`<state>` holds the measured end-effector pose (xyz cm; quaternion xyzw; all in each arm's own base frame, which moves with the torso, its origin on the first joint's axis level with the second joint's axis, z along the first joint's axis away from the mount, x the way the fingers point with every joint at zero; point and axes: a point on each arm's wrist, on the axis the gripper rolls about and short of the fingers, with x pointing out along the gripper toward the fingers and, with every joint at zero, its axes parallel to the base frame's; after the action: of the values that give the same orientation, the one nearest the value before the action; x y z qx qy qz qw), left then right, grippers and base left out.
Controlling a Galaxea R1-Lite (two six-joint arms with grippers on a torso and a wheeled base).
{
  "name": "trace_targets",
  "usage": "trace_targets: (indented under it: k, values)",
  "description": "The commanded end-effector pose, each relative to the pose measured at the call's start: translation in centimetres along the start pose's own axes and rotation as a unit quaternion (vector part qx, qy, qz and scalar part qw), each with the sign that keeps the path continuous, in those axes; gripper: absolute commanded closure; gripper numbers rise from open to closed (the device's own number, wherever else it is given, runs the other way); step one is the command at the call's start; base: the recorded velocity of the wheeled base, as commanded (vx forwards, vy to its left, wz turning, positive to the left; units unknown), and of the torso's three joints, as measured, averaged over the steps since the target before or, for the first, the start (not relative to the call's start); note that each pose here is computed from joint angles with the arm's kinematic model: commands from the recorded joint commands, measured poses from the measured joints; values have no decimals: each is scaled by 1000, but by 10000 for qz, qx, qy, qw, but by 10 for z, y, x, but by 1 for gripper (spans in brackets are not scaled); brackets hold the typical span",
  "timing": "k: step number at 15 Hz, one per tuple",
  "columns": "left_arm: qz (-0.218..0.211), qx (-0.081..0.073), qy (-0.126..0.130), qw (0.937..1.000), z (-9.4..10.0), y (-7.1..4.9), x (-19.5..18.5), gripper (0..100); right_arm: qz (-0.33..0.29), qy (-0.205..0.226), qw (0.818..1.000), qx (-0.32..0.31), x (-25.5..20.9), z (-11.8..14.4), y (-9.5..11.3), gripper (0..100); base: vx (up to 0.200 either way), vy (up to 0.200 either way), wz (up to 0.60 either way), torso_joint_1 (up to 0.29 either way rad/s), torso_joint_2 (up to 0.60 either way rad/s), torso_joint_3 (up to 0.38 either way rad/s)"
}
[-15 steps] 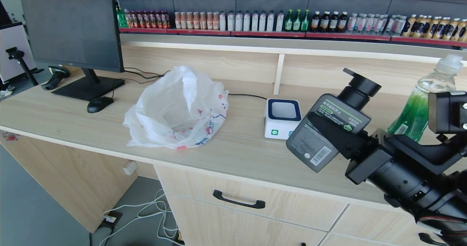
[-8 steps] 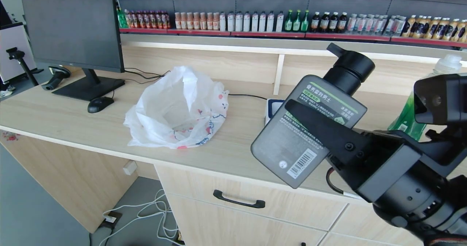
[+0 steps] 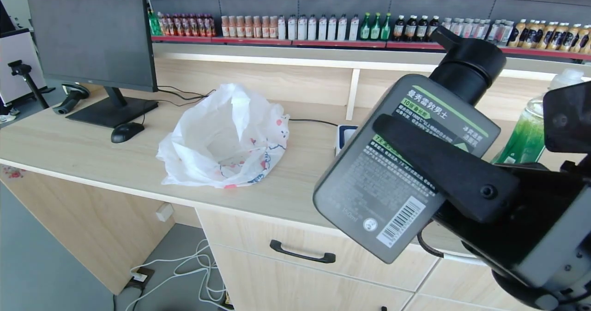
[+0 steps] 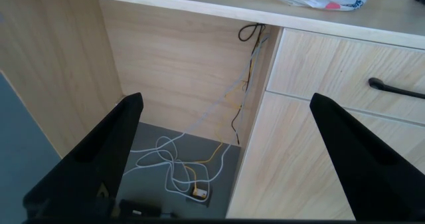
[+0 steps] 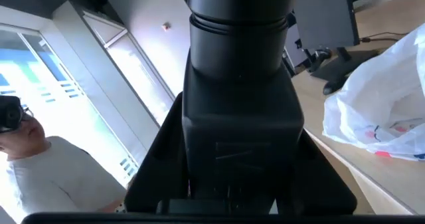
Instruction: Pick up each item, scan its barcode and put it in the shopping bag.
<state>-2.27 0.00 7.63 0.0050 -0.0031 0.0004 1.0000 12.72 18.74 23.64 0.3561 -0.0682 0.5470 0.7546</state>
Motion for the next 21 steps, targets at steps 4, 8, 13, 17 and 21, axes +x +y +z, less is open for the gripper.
trace_targets:
  k: [4, 8, 13, 17, 21]
  values:
    - [3, -4, 0, 10000, 0, 0, 0, 0, 107, -81, 9999, 18, -5, 6, 7, 100, 0, 0, 0, 0, 0, 0]
    - [-4, -4, 0, 10000, 0, 0, 0, 0, 104, -65, 9999, 24, -6, 5, 7, 100, 0, 0, 0, 0, 0, 0]
    - [-4, -4, 0, 10000, 0, 0, 0, 0, 108, -71, 9999, -15, -5, 6, 7, 100, 0, 0, 0, 0, 0, 0]
    - [3, -4, 0, 10000, 0, 0, 0, 0, 115, -59, 9996, -260, -6, 5, 7, 100, 0, 0, 0, 0, 0, 0]
    - [3, -4, 0, 10000, 0, 0, 0, 0, 85, 143, 9969, -772, -12, -1, 4, 100, 0, 0, 0, 0, 0, 0]
